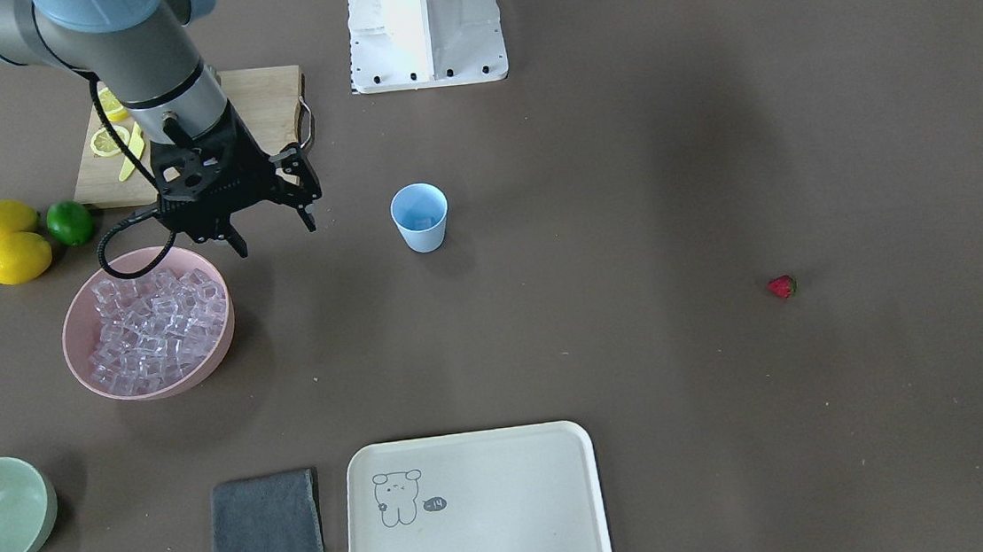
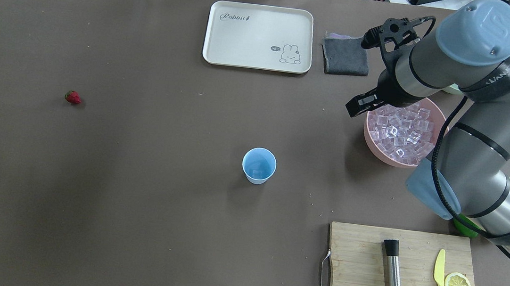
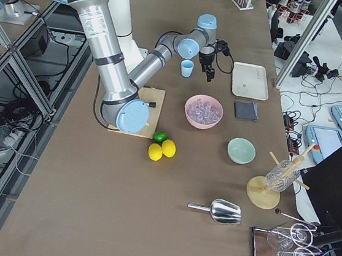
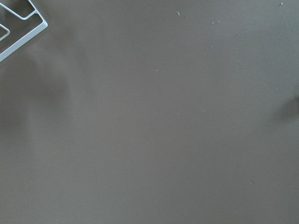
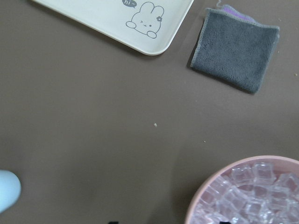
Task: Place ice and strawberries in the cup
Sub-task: 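Return the right gripper to the pink bowl and grasp another ice cube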
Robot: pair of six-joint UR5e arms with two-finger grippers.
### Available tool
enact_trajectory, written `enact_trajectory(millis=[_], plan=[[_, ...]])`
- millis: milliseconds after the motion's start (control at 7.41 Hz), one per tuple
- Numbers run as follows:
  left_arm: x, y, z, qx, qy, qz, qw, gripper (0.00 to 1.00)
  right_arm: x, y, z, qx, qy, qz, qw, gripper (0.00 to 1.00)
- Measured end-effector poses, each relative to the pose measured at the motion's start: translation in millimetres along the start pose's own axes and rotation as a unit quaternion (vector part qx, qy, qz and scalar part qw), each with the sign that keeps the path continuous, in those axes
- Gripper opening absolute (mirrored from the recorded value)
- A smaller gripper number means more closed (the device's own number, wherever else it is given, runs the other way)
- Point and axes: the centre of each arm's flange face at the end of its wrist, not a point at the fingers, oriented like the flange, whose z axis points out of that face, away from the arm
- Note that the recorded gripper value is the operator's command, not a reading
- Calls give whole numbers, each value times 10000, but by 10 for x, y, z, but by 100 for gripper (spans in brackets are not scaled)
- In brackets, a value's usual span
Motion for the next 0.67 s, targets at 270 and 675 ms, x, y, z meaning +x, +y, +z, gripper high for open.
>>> enact_trajectory(millis=[270, 675], plan=[[-2, -2, 2, -1, -1, -8, 10000, 97, 412, 233, 189, -357, 163, -841, 9957, 72], [-11, 5, 4, -4, -3, -20, 10000, 97, 945, 736, 534, -955, 199, -1208, 9879, 72]])
